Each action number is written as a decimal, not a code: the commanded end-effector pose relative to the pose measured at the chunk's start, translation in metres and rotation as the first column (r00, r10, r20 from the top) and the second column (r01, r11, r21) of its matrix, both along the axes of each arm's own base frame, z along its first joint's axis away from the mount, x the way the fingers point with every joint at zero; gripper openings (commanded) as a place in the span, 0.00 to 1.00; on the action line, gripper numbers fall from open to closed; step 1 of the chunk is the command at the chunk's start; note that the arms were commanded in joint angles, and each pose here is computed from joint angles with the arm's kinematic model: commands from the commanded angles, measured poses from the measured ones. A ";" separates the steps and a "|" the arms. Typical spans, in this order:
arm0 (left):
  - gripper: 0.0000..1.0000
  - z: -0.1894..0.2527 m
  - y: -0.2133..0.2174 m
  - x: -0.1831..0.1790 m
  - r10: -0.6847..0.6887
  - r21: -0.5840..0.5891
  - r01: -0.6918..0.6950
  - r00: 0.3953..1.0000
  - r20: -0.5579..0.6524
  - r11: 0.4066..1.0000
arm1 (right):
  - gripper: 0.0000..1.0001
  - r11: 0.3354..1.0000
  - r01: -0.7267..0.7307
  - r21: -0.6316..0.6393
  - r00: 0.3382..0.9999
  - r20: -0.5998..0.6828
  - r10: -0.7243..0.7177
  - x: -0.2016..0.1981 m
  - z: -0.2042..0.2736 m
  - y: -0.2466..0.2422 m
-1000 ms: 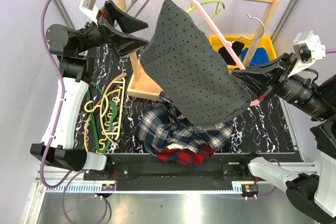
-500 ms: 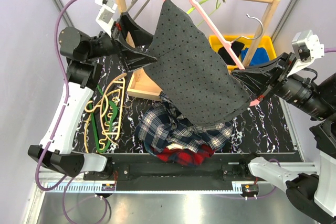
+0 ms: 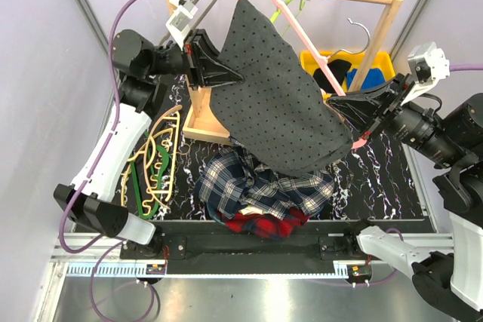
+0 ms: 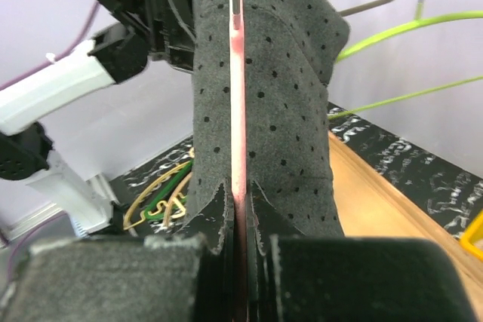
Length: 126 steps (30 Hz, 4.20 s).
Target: Remove the skirt from the hanger
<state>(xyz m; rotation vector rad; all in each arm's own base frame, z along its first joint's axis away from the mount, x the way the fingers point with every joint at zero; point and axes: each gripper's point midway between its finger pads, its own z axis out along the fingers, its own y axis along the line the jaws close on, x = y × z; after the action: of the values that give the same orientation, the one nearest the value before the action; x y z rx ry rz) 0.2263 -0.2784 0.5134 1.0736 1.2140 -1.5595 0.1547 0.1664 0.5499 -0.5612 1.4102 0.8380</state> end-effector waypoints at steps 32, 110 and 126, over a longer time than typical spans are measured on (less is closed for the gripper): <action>0.00 0.142 0.060 -0.046 0.186 -0.146 -0.142 0.915 0.359 0.979 | 0.00 0.679 0.733 0.047 0.677 0.054 -0.734 0.044 -0.054 -0.138; 0.99 0.024 0.261 0.047 0.880 -0.149 -0.989 -0.065 0.470 0.007 | 0.00 0.880 -0.454 -0.136 0.884 -0.188 0.427 0.093 -0.148 0.260; 0.99 -0.028 0.241 0.097 0.913 0.004 -0.991 0.128 0.387 0.137 | 0.00 0.770 -0.611 0.181 0.688 -0.359 0.631 0.122 -0.254 0.391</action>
<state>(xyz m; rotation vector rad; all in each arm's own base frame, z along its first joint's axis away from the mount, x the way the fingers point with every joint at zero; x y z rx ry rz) 0.3298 -0.0298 0.4661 0.2940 1.5164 -0.1024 0.2785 0.5301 0.2414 -0.9893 1.8004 1.3952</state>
